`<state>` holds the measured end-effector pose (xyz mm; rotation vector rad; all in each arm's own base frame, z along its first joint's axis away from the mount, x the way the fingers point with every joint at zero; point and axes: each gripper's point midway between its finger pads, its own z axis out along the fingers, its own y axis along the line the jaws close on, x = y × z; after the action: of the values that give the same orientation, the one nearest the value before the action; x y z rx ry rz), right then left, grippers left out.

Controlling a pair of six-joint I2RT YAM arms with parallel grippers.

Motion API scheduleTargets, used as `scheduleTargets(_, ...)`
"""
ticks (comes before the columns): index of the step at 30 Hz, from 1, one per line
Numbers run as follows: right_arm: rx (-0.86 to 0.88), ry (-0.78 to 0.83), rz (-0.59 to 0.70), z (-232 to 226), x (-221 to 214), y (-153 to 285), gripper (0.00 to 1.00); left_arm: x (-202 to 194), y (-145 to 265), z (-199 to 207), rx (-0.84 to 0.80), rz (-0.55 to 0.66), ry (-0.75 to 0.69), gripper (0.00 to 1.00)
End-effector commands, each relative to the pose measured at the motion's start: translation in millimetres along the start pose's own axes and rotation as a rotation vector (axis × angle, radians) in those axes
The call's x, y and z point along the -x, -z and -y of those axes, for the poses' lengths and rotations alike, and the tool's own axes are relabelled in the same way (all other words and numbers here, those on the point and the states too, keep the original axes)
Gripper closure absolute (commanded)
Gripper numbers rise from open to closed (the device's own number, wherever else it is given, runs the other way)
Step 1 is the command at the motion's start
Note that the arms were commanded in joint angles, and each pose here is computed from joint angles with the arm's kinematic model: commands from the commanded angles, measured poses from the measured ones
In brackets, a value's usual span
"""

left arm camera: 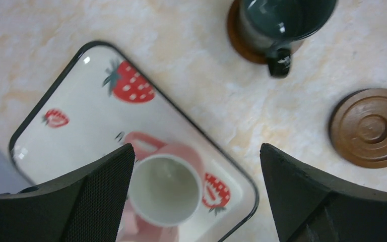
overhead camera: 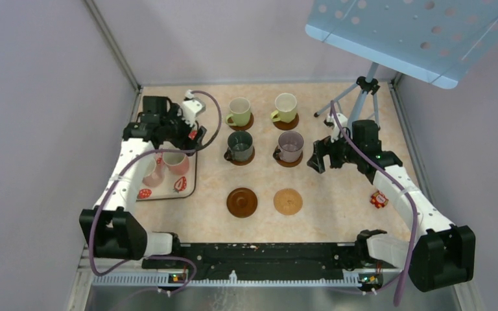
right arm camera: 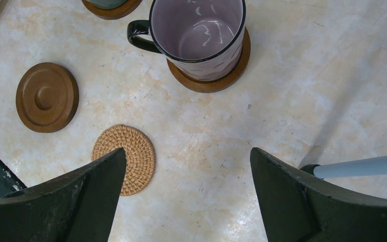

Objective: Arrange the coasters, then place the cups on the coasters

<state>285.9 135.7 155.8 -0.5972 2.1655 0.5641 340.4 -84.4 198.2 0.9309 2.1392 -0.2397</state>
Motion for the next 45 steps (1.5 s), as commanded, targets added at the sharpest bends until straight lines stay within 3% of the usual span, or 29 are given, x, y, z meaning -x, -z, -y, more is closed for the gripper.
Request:
scheduleTargets(1, 0.020, 0.021, 0.030, -2, 7, 2, 0.08, -19, 30, -16, -0.010, -0.081, -0.016, 0.02)
scheduleTargets(11, 0.031, 0.021, 0.020, -3, 5, 1, 0.08, -80, 61, -48, -0.125, -0.260, -0.224, 0.01)
scheduleTargets(23, 0.040, 0.024, 0.012, -4, 3, 1, 0.08, -118, 41, -75, -0.140, -0.372, -0.450, 0.01)
scheduleTargets(36, 0.042, 0.023, 0.004, -4, 2, 0, 0.08, -134, 13, -65, -0.247, -0.350, -0.396, 0.07)
scheduleTargets(45, 0.041, 0.021, -0.001, -3, 1, -1, 0.08, -131, -3, -64, -0.231, -0.298, -0.300, 0.19)
